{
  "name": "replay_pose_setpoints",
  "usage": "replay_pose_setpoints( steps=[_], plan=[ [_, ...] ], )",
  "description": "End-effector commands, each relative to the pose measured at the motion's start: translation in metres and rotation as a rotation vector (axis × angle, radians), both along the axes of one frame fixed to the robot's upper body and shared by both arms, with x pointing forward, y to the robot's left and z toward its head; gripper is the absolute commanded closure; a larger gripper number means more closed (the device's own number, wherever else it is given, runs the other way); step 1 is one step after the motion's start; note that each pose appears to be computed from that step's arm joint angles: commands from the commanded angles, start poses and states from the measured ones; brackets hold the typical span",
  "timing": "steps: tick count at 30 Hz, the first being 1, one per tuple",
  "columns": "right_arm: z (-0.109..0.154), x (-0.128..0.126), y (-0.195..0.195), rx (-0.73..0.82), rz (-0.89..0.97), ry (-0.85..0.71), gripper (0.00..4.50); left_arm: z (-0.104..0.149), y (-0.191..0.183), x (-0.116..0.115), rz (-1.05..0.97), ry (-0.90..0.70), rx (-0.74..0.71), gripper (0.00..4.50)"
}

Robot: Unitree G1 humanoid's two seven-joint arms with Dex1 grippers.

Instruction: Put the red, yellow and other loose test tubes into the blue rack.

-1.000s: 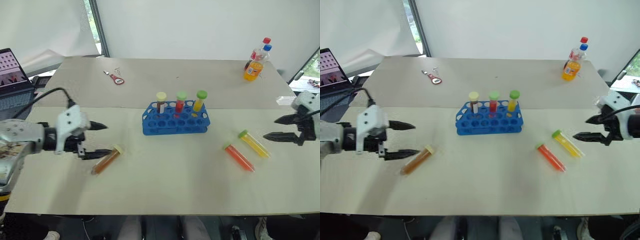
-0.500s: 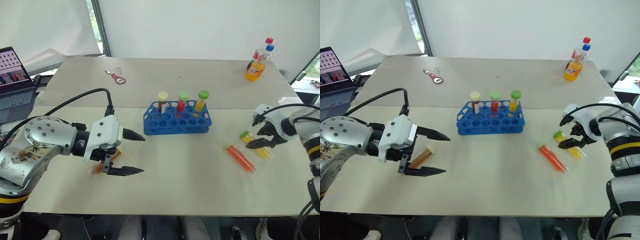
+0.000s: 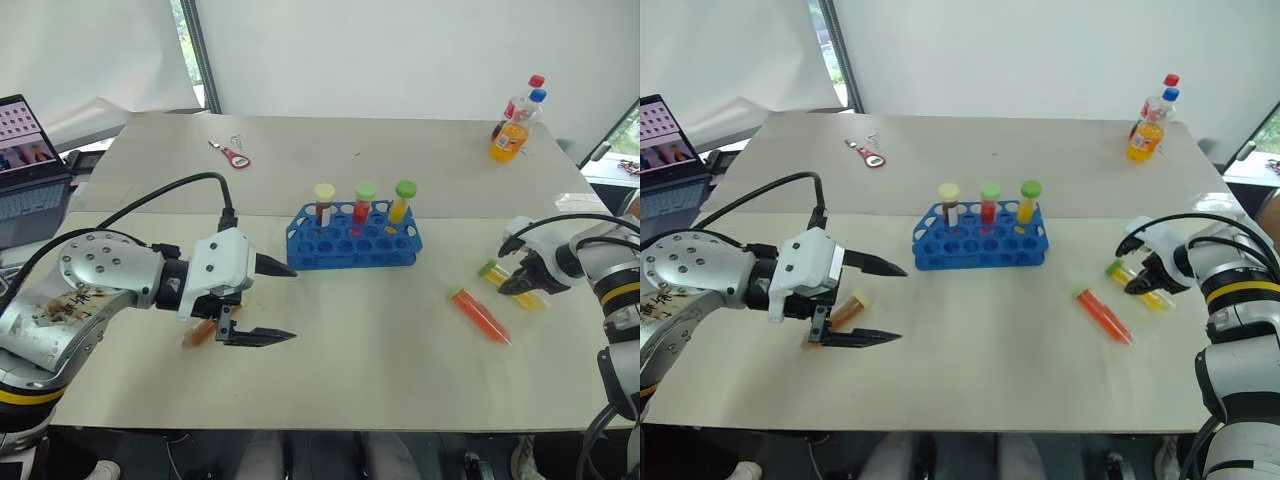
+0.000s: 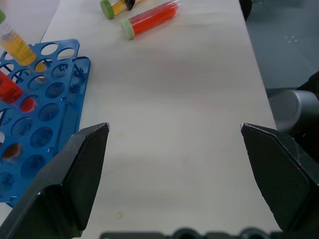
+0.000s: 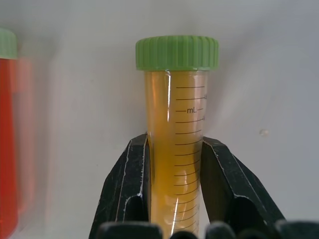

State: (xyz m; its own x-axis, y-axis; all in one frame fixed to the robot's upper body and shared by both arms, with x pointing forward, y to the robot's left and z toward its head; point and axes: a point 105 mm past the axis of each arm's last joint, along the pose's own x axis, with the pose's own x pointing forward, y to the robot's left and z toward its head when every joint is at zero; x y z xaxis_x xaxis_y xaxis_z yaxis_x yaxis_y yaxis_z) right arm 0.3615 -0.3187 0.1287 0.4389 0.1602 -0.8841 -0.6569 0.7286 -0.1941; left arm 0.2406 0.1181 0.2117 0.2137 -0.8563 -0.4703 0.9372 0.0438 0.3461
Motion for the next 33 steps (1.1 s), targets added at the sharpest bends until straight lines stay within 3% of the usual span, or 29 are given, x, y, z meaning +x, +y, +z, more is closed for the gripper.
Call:
replay_pose_setpoints(
  steps=[1,6,10,13,19,33],
  plan=[
    [0.056,0.004,0.020,0.122,0.073,-0.185,3.50,0.014,0.009,0.010,0.067,-0.088,-0.050,0.00],
    [0.111,-0.011,0.080,0.421,0.237,-0.460,3.50,0.018,0.018,0.019,0.155,-0.098,-0.157,0.00],
    [0.116,-0.016,0.119,0.674,0.246,-0.702,3.51,0.019,0.016,0.017,0.151,-0.096,-0.229,0.00],
    [0.108,-0.011,0.134,0.730,0.185,-0.854,3.51,0.016,0.014,0.016,0.151,-0.084,-0.241,0.00],
    [0.087,0.006,0.149,0.754,0.083,-0.997,3.51,0.011,0.007,0.014,0.131,-0.073,-0.248,0.00],
    [0.051,0.024,0.166,0.721,0.057,-1.024,3.51,0.008,0.003,0.016,0.127,-0.082,-0.253,0.00]
  ],
)
